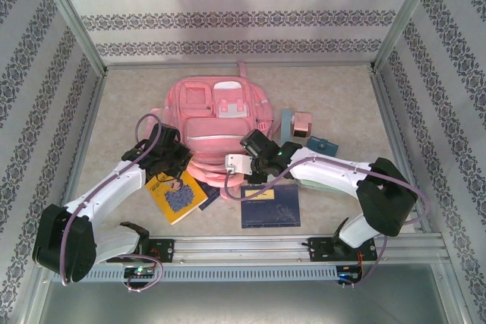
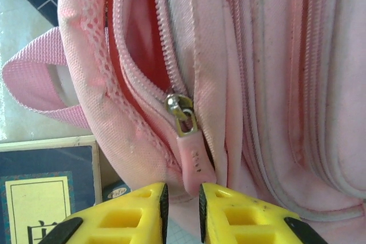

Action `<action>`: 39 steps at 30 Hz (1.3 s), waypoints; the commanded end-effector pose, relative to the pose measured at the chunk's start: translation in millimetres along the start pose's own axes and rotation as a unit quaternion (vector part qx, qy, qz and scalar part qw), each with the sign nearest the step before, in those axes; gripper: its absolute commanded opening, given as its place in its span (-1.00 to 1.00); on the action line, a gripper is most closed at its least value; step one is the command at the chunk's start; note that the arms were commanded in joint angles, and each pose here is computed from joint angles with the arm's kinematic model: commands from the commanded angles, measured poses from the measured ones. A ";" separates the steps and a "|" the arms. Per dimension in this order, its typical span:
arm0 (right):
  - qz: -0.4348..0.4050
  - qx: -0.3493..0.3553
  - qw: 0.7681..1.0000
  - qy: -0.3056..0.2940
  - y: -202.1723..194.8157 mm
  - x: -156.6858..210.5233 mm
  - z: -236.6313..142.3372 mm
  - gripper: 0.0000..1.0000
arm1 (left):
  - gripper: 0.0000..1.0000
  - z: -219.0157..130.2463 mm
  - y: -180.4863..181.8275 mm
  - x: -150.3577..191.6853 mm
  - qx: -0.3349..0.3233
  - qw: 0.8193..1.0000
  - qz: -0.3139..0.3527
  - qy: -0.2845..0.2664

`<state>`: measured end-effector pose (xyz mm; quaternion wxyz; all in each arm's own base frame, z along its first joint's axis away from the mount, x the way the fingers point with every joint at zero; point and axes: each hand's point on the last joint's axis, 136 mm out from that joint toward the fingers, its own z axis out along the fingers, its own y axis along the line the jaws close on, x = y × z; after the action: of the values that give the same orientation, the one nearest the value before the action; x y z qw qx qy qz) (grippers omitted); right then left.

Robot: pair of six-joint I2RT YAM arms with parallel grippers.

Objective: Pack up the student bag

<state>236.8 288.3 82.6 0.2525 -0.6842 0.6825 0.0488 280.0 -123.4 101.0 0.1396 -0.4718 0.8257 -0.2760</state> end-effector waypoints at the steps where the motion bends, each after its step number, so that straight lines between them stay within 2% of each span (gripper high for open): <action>1: 0.001 0.003 1.000 -0.025 -5.4 -16.2 -4.8 -0.51 | -1.00 -4.5 -10.8 -5.8 0.017 1.000 0.003 -0.009; 12: -0.003 -0.016 1.000 -0.024 -1.2 -20.9 7.9 -0.47 | -1.00 -0.9 -8.8 -4.4 0.014 1.000 0.003 -0.004; 39: -0.018 -0.010 0.999 -0.038 -8.0 -39.1 18.7 -0.37 | -1.00 9.4 -1.6 -0.1 0.008 1.000 -0.005 0.010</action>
<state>247.0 305.7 76.2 0.2447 -0.6884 0.6804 0.0570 279.9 -122.9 92.2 0.1322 -0.4752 0.8277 -0.2676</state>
